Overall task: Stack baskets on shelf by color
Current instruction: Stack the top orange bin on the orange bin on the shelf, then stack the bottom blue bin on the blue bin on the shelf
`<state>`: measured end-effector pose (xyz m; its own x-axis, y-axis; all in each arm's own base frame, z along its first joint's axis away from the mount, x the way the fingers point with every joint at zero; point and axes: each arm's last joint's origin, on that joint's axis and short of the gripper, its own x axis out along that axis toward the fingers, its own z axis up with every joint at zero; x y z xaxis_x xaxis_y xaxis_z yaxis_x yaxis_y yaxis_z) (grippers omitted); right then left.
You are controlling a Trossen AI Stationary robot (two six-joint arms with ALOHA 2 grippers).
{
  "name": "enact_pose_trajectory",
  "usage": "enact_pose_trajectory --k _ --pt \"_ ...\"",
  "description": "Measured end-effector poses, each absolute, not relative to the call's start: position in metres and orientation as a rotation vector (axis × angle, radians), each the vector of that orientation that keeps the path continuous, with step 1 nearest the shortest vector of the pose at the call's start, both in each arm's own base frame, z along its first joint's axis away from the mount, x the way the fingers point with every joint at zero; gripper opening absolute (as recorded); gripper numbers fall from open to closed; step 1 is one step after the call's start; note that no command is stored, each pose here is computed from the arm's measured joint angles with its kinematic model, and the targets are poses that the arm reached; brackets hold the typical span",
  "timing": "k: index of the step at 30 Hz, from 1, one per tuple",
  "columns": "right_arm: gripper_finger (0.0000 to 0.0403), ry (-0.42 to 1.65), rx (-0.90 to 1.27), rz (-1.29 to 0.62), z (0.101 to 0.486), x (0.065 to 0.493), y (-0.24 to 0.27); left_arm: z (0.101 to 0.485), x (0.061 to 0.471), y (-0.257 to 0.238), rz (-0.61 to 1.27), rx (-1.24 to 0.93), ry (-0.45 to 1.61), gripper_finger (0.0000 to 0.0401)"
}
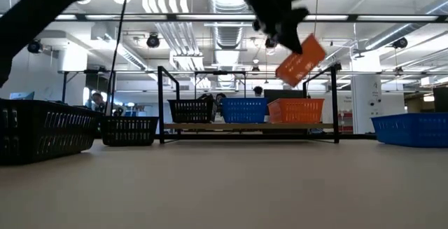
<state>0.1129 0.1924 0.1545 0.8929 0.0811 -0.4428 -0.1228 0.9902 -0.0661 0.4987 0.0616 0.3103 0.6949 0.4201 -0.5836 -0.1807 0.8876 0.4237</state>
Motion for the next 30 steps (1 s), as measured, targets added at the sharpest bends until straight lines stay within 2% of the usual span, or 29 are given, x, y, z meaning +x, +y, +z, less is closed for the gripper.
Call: enact_pose_trajectory --k 7,18,30 --pt "0.0054 0.439 -0.097 0.085 0.155 0.113 0.192 0.277 0.509 0.095 0.375 0.377 0.797 0.0000" --pt "0.0054 0.440 -0.100 0.085 0.155 0.113 0.192 0.272 0.509 0.097 0.380 0.375 0.797 0.0003" --pt "0.0054 0.440 -0.101 0.085 0.155 0.113 0.192 0.272 0.509 0.102 0.390 0.370 0.791 0.0074"
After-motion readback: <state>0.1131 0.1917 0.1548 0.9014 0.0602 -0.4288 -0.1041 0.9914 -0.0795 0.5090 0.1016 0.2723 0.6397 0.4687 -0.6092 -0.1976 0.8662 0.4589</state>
